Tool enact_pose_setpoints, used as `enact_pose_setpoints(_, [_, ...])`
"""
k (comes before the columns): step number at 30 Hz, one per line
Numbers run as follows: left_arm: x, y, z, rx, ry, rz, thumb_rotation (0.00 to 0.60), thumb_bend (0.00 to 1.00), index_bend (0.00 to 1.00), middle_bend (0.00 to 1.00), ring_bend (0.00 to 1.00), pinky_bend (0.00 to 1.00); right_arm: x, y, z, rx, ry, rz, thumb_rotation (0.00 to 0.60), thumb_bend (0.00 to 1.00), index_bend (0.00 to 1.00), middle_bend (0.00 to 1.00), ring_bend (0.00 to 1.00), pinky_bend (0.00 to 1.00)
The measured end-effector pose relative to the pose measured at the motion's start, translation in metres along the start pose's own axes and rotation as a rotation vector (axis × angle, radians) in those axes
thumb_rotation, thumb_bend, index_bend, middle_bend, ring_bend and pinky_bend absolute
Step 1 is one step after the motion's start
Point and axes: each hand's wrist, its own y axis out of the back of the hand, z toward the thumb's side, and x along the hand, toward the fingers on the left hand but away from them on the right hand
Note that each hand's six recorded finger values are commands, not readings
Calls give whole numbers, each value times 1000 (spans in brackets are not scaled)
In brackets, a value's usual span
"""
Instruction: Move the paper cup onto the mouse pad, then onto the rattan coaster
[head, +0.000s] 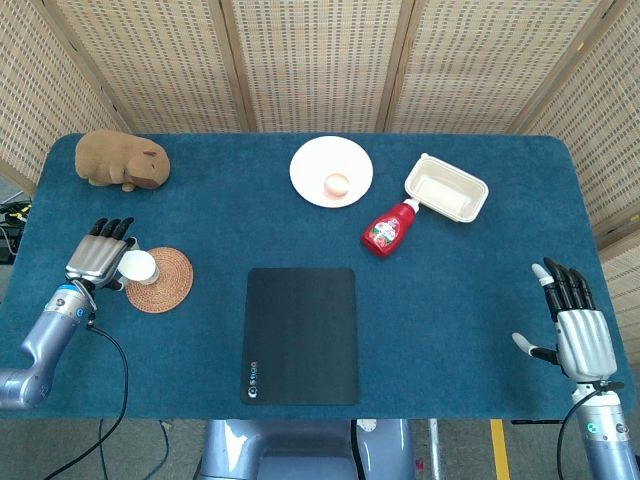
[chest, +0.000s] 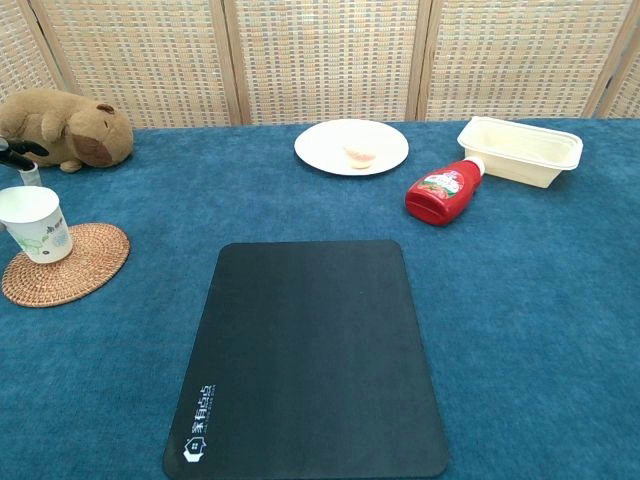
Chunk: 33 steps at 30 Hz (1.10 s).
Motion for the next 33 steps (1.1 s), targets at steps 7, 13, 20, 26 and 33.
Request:
enact_pose_setpoints(7, [0, -2, 10, -5, -22, 8, 600, 307, 356, 0, 0, 0, 0, 1, 0, -5, 1, -4, 600, 48, 0, 0, 0, 0])
enact_pose_setpoints(13, [-1, -3, 13, -1, -31, 2, 600, 228, 113, 0, 0, 0, 0, 3, 0, -11, 1, -10, 600, 48, 0, 0, 0, 0])
enact_pose_setpoints(20, [-3, -6, 8, 23, -26, -27, 600, 185, 0, 0, 0, 0, 1, 2, 0, -14, 2, -9, 600, 48, 0, 0, 0, 0])
enact_pose_setpoints(26, [-7, -1, 5, -12, -13, 7, 600, 181, 0, 0, 0, 0, 0, 1, 0, -11, 1, -5, 600, 48, 0, 0, 0, 0])
enact_pose_setpoints(33, [-26, 20, 1, -147, -11, 152, 600, 177, 0, 0, 0, 0, 0, 1, 0, -2, 2, -6, 600, 47, 0, 0, 0, 0])
